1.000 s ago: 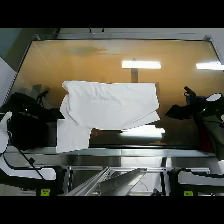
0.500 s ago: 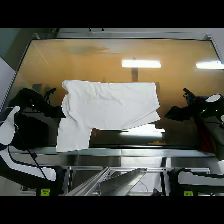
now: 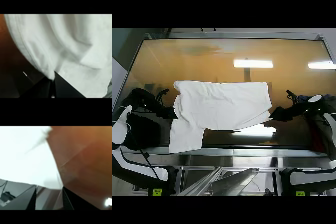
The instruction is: Fold the shirts.
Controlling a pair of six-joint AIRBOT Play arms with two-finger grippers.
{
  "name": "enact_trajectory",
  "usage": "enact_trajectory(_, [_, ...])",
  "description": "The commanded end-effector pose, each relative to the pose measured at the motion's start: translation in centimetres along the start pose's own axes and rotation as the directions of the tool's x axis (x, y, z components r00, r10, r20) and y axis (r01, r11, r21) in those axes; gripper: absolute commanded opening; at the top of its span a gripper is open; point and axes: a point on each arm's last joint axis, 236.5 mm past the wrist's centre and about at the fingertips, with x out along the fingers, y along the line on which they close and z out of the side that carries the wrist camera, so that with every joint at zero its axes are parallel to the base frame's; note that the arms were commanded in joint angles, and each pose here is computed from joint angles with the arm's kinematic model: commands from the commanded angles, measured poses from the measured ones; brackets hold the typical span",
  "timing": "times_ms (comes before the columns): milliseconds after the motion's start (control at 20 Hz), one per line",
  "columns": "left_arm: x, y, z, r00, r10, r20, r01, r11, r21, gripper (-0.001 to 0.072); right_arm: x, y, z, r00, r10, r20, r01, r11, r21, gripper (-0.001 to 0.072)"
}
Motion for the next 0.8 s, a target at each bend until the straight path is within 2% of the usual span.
enact_trajectory(0, [0.0, -0.2, 0.0, 1.0, -0.005, 0.0, 0.005, 1.0, 0.0, 0.0022, 2.3, 1.2, 1.0, 1.0, 0.002, 0.002, -0.002, 0.998, -0.058, 0.0353])
enact_trajectory(50, [0.0, -0.2, 0.0, 1.0, -0.006, -0.002, 0.006, 1.0, 0.0, 0.0022, 2.6, 1.7, 1.1, 1.0, 0.002, -0.006, -0.002, 0.997, -0.073, 0.032])
enact_trajectory(100, [0.0, -0.2, -0.1, 1.0, -0.008, -0.004, 0.008, 1.0, -0.002, 0.0022, 2.7, 2.1, 1.2, 1.0, 0.001, -0.011, -0.002, 0.996, -0.086, 0.0317])
enact_trajectory(150, [0.0, -0.3, -0.2, 1.0, -0.011, -0.009, 0.011, 1.0, -0.007, 0.0022, 2.7, 2.3, 1.3, 1.0, 0.003, -0.012, -0.005, 0.995, -0.096, 0.0221])
enact_trajectory(200, [-0.1, -0.5, -0.4, 1.0, -0.017, -0.017, 0.017, 1.0, -0.006, 0.0021, 2.4, 2.9, 1.4, 1.0, 0.016, -0.017, -0.018, 0.993, -0.119, 0.0082])
enact_trajectory(250, [-0.4, -0.7, -0.5, 1.0, -0.02, -0.019, 0.02, 1.0, -0.004, 0.0021, 1.9, 3.4, 1.6, 0.999, 0.026, -0.022, -0.029, 0.99, -0.138, 0.0021])
enact_trajectory(400, [-3.5, -3.1, -0.1, 0.998, -0.015, 0.061, 0.013, 0.999, 0.031, 0.002, -1.9, 7.1, 3.5, 0.997, 0.056, 0.059, -0.04, 0.971, -0.235, 0.002])
enact_trajectory(550, [-10.7, -9.2, 0.6, 0.968, -0.04, 0.248, -0.001, 0.987, 0.163, 0.0021, -12.2, 16.2, 5.4, 0.938, 0.149, 0.312, 0.003, 0.899, -0.438, 0.002])
enact_trajectory(650, [-18.8, -15.8, 1.3, 0.874, -0.078, 0.479, -0.076, 0.953, 0.293, 0.0021, -21.8, 23.1, 4.2, 0.822, 0.186, 0.538, 0.182, 0.809, -0.558, 0.002])
enact_trajectory(700, [-23.3, -19.3, 1.2, 0.792, -0.091, 0.603, -0.153, 0.927, 0.341, 0.0021, -27.1, 26.6, 2.4, 0.727, 0.21, 0.653, 0.303, 0.756, -0.581, 0.002])
enact_trajectory(750, [-28.6, -23.4, 0.3, 0.667, -0.11, 0.737, -0.261, 0.892, 0.37, 0.0021, -31.7, 29.7, 0.1, 0.62, 0.235, 0.748, 0.422, 0.704, -0.571, 0.002])
